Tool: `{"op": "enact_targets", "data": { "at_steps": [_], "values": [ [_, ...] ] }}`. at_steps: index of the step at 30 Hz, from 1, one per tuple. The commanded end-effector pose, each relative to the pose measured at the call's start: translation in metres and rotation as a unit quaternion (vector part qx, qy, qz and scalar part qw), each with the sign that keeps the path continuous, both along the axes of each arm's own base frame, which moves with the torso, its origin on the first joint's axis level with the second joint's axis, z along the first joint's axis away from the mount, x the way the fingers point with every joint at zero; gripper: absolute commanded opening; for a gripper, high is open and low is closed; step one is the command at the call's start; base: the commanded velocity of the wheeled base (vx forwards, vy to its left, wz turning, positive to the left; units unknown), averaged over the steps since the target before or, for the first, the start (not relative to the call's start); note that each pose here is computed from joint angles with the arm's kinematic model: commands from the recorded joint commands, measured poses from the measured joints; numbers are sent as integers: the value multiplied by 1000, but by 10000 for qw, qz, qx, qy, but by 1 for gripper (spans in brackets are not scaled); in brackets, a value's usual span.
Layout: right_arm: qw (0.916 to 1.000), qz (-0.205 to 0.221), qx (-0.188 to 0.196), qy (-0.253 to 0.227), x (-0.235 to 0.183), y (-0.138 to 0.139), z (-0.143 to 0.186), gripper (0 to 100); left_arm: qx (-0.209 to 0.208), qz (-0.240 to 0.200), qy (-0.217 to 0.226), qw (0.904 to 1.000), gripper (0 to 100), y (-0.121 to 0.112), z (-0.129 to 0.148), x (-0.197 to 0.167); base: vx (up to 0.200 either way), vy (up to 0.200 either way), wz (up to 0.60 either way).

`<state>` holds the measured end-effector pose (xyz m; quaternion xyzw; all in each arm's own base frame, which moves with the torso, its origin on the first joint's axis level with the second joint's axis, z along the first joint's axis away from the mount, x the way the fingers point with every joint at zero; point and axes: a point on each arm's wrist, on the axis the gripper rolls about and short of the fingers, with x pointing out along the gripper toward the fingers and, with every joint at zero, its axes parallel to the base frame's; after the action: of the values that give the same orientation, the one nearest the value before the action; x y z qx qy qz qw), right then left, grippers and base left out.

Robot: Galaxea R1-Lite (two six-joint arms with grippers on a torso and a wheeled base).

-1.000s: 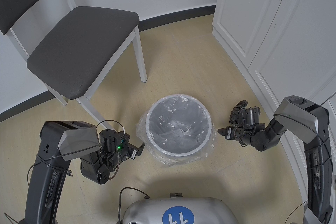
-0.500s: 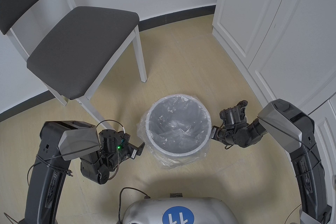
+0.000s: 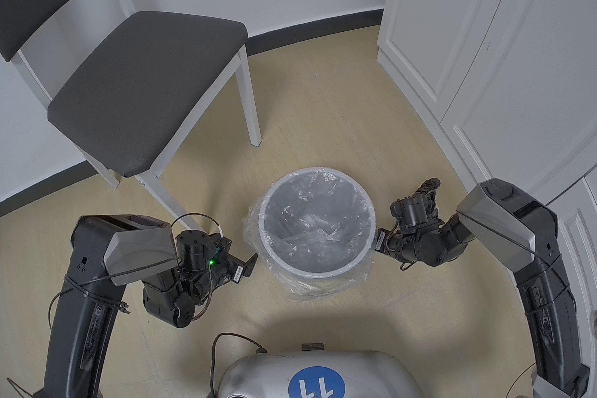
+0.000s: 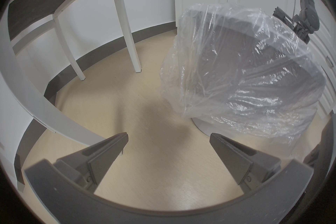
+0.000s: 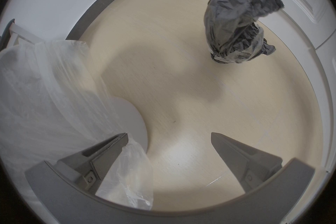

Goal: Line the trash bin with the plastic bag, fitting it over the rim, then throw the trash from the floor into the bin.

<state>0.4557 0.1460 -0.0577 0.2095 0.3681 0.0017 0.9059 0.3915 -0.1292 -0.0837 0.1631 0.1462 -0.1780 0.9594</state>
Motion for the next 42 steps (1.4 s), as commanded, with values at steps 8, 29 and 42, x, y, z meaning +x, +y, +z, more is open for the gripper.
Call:
{"op": "enact_targets", "data": {
  "at_steps": [8,29,42],
  "values": [
    [9998,-80,-134,95,-5,-13,-1,100,9,-28,45,10000,100,-2,-1,-3,0,0,0],
    [9713,1003,-1722,-1297,-50,-47,8,100,335,-6,-1241,9917,100,14,68,-5,0,0,0],
    [9571,1306,-2143,-1448,-66,-49,9,100,311,80,-1427,9892,100,11,112,-34,0,0,0]
  ]
}}
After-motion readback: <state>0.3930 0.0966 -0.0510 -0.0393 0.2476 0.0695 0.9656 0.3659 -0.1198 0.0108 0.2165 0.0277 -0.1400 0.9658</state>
